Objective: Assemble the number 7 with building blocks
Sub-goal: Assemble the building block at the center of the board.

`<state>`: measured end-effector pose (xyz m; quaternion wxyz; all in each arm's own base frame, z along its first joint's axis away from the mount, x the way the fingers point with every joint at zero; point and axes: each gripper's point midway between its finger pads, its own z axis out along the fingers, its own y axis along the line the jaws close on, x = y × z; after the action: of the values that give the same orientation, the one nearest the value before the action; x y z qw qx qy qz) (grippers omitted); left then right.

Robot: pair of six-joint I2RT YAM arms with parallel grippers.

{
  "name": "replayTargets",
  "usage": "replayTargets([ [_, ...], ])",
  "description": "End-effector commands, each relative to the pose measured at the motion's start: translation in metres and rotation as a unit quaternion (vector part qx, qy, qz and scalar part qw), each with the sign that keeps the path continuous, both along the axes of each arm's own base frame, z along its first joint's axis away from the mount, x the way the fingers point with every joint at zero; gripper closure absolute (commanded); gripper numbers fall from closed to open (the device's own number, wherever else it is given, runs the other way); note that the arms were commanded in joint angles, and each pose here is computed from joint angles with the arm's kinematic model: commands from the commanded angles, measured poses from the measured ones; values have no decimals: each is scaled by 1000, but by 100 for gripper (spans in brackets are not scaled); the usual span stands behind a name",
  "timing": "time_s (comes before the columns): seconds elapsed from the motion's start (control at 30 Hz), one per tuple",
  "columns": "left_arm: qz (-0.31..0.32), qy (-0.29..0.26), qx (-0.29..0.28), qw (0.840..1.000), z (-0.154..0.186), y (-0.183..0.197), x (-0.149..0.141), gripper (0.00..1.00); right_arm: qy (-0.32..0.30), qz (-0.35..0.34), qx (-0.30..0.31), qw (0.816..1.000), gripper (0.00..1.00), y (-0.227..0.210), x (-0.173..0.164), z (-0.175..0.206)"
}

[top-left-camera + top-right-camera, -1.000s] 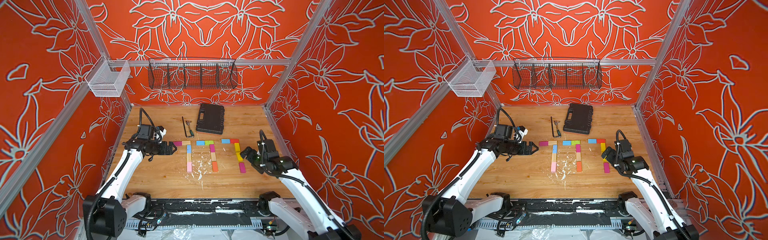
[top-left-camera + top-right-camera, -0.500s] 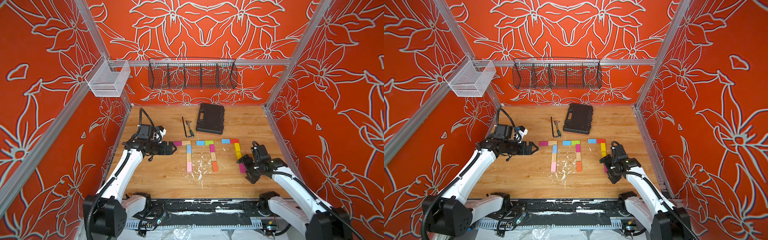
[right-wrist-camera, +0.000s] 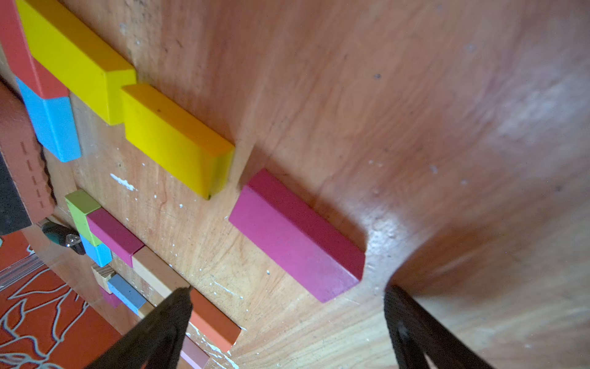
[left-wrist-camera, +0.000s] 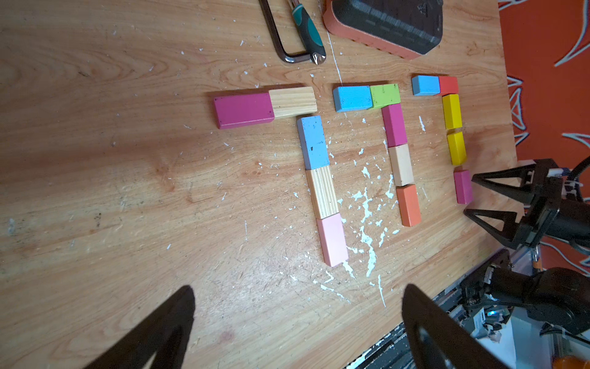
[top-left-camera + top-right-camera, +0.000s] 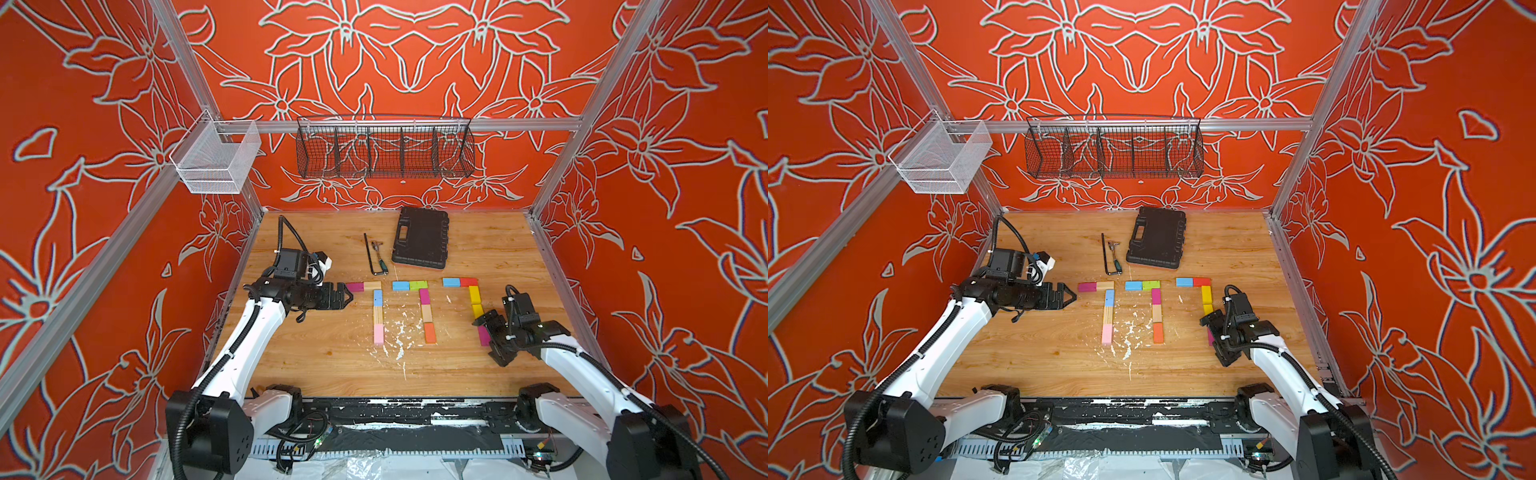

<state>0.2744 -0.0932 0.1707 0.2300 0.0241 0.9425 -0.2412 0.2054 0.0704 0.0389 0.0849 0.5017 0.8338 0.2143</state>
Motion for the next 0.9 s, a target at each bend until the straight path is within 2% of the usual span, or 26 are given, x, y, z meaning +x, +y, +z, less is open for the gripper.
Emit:
replayTargets([
  [0.0,-3,2,4,1000,0,2,-1,2,4,-11,-1,1000,3,-3,-1,-7],
  [0.87,-3,6,2,1000,-2,2,-1,2,2,-6,-4,1000,3,-5,6,-14],
])
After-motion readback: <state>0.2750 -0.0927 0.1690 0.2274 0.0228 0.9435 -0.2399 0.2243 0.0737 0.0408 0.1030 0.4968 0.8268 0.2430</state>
